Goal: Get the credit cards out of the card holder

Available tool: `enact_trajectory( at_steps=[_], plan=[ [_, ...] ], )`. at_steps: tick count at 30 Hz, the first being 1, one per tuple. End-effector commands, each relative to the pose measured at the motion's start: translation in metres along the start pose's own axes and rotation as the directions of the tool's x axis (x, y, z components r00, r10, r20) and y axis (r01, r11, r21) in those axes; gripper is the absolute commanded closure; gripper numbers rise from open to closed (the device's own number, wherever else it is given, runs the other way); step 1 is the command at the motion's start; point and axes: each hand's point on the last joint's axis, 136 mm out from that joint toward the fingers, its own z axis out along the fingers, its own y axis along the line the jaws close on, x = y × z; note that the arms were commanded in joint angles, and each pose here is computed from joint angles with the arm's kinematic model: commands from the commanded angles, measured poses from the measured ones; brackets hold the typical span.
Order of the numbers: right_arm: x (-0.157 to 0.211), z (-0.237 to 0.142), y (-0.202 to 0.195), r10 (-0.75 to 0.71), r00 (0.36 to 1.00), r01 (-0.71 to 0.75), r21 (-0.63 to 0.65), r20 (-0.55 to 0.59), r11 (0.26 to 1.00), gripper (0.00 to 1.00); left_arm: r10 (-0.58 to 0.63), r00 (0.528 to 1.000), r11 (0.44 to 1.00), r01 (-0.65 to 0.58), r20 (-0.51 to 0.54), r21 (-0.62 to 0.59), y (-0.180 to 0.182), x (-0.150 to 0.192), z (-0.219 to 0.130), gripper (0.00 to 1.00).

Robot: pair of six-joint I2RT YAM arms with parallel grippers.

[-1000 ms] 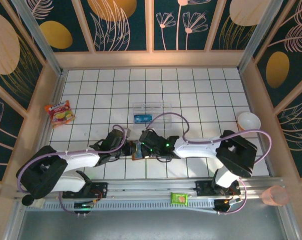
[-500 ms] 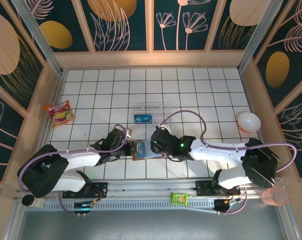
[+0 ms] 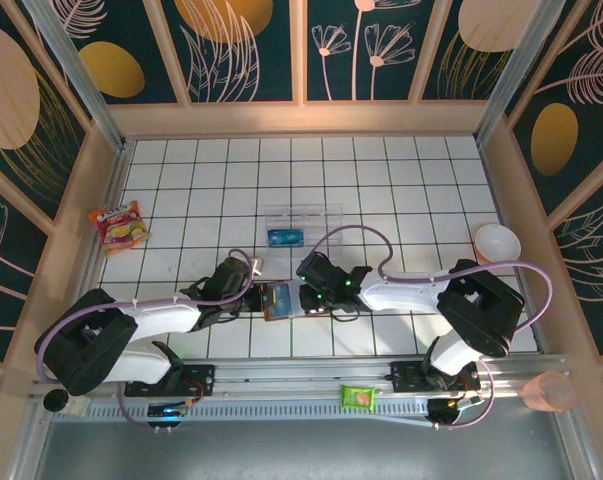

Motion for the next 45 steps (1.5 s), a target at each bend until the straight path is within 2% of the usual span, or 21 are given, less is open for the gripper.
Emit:
enact_trajectory(
  at_steps=[1,4,9,14,18,28,45],
  plan=[
    [0.018,0.0,-0.026,0.065,0.997,-0.063,0.073,-0.032,0.995,0.85,0.031,0.999,0.999,-0.031,-0.007,0.018,-0.006,-0.002,0.002,1.0],
    [0.017,-0.004,-0.024,0.076,0.997,-0.074,0.065,-0.019,0.995,0.86,0.037,0.999,0.999,-0.037,-0.003,0.023,-0.009,-0.004,0.002,1.0],
    [-0.012,-0.033,0.021,-0.024,0.997,0.029,-0.072,0.07,0.997,0.81,0.046,0.998,0.997,-0.048,0.032,0.067,-0.023,-0.014,-0.008,1.0],
    [-0.021,-0.035,0.057,-0.049,0.999,0.053,-0.265,0.024,0.963,0.72,0.052,0.997,0.996,-0.056,0.06,0.066,-0.026,-0.019,-0.017,0.98],
    [-0.022,-0.021,0.069,-0.053,0.998,0.043,-0.322,-0.023,0.946,0.68,0.042,0.998,0.998,-0.044,0.038,0.037,-0.015,-0.011,-0.01,0.97],
    [-0.021,0.003,0.065,-0.048,0.997,0.031,-0.28,-0.053,0.96,0.68,0.025,0.999,1.0,-0.026,0.032,0.008,-0.005,-0.006,-0.006,1.0],
    [-0.011,0.019,0.05,-0.022,0.997,0.004,-0.208,-0.081,0.978,0.69,0.022,0.999,1.0,-0.023,0.031,0.02,-0.006,-0.005,-0.006,1.0]
  ],
)
